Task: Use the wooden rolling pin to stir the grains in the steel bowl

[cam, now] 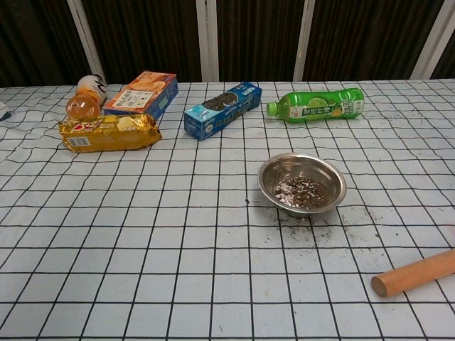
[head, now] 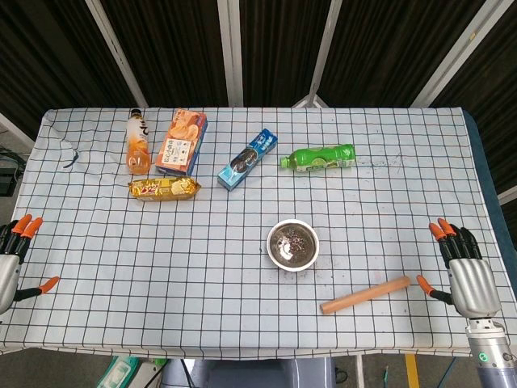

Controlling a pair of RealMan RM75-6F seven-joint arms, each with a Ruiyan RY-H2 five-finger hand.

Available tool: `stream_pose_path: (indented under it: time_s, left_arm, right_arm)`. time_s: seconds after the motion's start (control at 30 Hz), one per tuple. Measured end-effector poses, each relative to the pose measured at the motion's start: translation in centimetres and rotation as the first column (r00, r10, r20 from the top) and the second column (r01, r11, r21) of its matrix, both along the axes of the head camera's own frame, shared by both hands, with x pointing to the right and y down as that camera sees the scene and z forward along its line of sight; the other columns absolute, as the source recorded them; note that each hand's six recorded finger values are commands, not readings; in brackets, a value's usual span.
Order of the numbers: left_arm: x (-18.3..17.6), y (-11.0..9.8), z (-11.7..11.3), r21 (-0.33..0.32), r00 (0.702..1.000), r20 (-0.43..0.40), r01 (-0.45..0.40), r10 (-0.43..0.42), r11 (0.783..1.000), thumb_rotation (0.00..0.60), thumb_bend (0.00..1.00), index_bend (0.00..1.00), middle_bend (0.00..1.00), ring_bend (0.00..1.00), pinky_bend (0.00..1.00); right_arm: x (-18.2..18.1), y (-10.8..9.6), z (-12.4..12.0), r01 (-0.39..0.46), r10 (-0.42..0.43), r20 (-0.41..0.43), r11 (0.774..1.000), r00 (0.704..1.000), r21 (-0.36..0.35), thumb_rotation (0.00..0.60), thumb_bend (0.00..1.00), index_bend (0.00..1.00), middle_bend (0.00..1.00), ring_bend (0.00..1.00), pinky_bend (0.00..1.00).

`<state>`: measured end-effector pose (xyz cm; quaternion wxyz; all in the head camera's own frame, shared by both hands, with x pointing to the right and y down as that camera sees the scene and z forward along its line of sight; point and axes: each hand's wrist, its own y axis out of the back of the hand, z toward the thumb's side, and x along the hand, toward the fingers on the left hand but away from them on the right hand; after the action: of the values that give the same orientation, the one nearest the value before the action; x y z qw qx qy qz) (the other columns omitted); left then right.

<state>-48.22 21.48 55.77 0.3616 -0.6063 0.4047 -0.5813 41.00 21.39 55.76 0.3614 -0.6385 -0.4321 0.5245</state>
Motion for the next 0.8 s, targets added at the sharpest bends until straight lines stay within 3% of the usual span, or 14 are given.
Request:
stream_pose_path:
  time_s: [0.43,0.6,0.8]
  left_arm:
    - [-0.1,0.0,-0.1,0.001,1.0,-0.012,0.005,-0.005,1.0,0.6,0.02,0.0,0.0,0.0,0.0]
    - [0.0,0.1,-0.3,0.009,1.0,-0.012,-0.002,0.002,1.0,0.6,0.02,0.0,0.0,0.0,0.0]
    - [-0.1,0.1,-0.3,0.009,1.0,-0.018,0.01,-0.01,1.0,0.6,0.02,0.0,0.0,0.0,0.0]
  right_arm:
    - [-0.7,0.1,-0.1,0.037,-0.037,0.017,0.999,0.999,0.014,0.6,0.27,0.0,0.0,0.0,0.0]
    - [-1.4,0.3,-0.1,0.082,-0.082,0.034,0.997,0.996,0.012,0.6,0.27,0.17,0.12,0.0,0.0]
    - [-3.1,0.6,-0.1,0.181,-0.183,0.078,0.983,0.98,0.032,0.6,0.27,0.2,0.15,0.0,0.0]
